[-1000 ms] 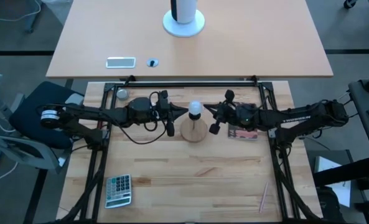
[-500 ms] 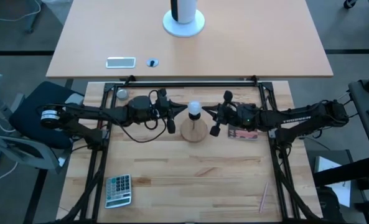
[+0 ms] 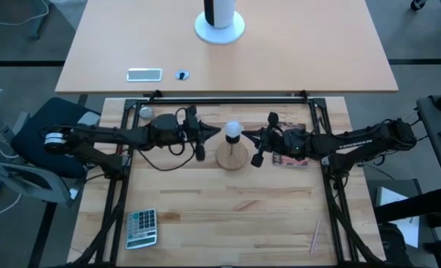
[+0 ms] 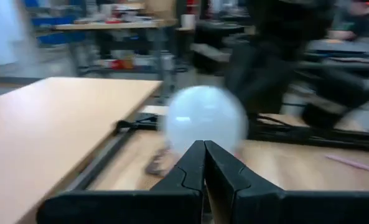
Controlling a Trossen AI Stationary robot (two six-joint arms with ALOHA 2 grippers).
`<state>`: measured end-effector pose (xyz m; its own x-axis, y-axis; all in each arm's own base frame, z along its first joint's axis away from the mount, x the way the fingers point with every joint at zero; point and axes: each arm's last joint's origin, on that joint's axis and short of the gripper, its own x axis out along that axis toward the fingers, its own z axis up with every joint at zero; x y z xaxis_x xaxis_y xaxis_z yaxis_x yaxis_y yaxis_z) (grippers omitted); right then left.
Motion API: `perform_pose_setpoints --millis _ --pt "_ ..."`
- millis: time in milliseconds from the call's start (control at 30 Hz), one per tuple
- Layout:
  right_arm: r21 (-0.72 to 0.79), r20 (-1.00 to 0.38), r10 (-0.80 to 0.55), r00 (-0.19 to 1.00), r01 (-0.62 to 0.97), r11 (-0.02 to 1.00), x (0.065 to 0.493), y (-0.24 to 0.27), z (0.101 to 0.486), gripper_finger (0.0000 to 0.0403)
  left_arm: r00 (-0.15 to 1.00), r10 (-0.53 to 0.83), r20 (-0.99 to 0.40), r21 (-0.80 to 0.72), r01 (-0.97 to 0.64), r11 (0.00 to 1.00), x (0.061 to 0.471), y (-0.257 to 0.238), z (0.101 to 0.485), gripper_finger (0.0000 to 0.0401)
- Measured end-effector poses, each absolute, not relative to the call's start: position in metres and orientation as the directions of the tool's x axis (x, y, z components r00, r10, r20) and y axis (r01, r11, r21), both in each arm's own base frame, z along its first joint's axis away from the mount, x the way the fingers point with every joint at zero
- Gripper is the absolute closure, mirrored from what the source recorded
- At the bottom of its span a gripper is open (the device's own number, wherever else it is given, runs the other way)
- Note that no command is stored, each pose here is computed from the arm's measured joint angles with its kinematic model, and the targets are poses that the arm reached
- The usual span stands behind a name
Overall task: Screw lightbulb
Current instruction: Insert the lightbulb into the lamp
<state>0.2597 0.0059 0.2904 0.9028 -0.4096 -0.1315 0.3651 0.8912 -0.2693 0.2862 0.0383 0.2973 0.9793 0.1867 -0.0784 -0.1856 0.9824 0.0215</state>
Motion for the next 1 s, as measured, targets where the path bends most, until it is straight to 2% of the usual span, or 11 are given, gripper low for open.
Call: perform_pose_setpoints --millis 67,167,400,567,1000 --pt "-0.276 -0.133 -0.413 0.901 0.366 0.889 0.260 0.005 0.290 0.0401 0.988 0.125 -0.094 0.018 -0.124 0.992 0.286 0.034 0.297 0.0401" --pt "-0.288 -0.133 -0.424 0.896 0.375 0.881 0.260 0.002 0.290 0.0401 0.990 0.112 -0.091 0.017 -0.111 0.994 0.288 0.033 0.295 0.0401" --pt "-0.319 -0.113 -0.493 0.863 0.438 0.840 0.256 -0.001 0.294 0.0401 0.985 0.155 -0.070 0.026 -0.153 0.988 0.297 0.034 0.289 0.0401" --pt "-0.334 -0.114 -0.526 0.843 0.466 0.820 0.257 -0.013 0.293 0.0401 0.964 0.253 -0.077 0.060 -0.249 0.967 0.296 0.038 0.288 0.0401" --pt "-0.279 -0.143 -0.432 0.891 0.382 0.881 0.263 -0.020 0.287 0.0401 0.962 0.262 -0.078 0.093 -0.254 0.963 0.301 0.040 0.284 0.0401"
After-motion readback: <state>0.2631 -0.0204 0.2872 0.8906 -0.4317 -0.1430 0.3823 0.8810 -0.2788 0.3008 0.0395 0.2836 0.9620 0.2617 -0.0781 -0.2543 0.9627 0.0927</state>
